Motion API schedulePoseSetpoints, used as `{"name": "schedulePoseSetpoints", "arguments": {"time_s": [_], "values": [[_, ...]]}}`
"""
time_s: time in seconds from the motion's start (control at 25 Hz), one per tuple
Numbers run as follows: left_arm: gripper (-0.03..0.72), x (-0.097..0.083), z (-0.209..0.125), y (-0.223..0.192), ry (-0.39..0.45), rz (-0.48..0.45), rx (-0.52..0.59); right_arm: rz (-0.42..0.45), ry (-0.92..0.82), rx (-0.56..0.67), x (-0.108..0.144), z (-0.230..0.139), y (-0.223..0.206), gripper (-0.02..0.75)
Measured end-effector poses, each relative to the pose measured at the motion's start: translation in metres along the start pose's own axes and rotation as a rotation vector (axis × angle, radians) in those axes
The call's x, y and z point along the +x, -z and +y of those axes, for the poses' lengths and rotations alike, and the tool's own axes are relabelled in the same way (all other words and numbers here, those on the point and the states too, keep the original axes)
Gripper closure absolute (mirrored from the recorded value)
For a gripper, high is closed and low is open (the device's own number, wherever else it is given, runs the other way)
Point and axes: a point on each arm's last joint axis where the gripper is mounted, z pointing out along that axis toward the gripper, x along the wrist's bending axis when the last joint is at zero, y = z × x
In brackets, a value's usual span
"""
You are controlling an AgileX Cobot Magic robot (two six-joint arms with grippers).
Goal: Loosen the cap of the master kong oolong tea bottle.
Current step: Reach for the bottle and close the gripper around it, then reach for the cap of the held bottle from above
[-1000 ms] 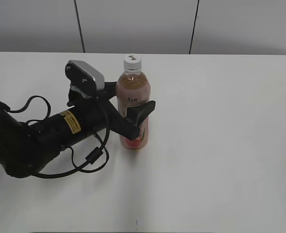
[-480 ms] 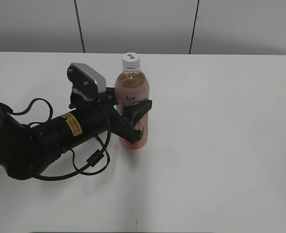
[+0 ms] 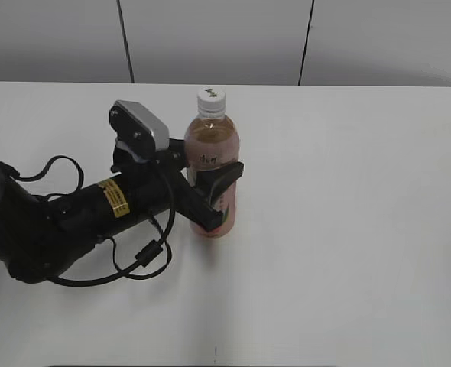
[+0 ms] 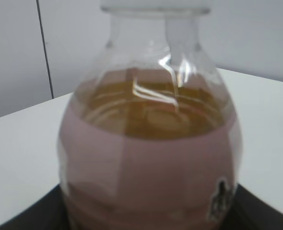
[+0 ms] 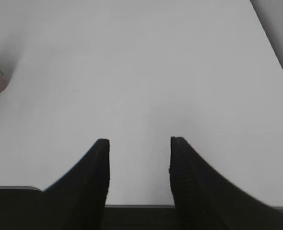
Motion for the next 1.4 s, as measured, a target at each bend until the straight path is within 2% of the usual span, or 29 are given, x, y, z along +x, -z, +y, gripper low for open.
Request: {"name": "schedulePoseSetpoints", "arguments": {"time_s": [0.24, 0.56, 0.88, 1.12, 1.4], "values": [[0.287, -0.008, 0.004, 0.001, -0.05, -0.086, 0.035, 0.022, -0.01, 0.112, 0.001, 0.021, -0.012, 0.419], [0.288, -0.008, 0.017, 0.005, -0.089, -0.069, 0.124, 0.049, -0.028, 0.289, 0.001, 0.064, -0.053, 0.419], [0.288, -0.011, 0.021, 0.007, -0.108, -0.09, 0.166, 0.266, -0.096, 0.494, 0.019, 0.11, -0.117, 0.419], [0.288, -0.011, 0.022, 0.008, -0.115, -0.093, 0.181, 0.416, -0.138, 0.566, 0.034, 0.139, -0.156, 0.419], [0.288, -0.011, 0.022, 0.008, -0.132, -0.096, 0.189, 0.515, -0.155, 0.692, 0.078, 0.156, -0.194, 0.419]]}}
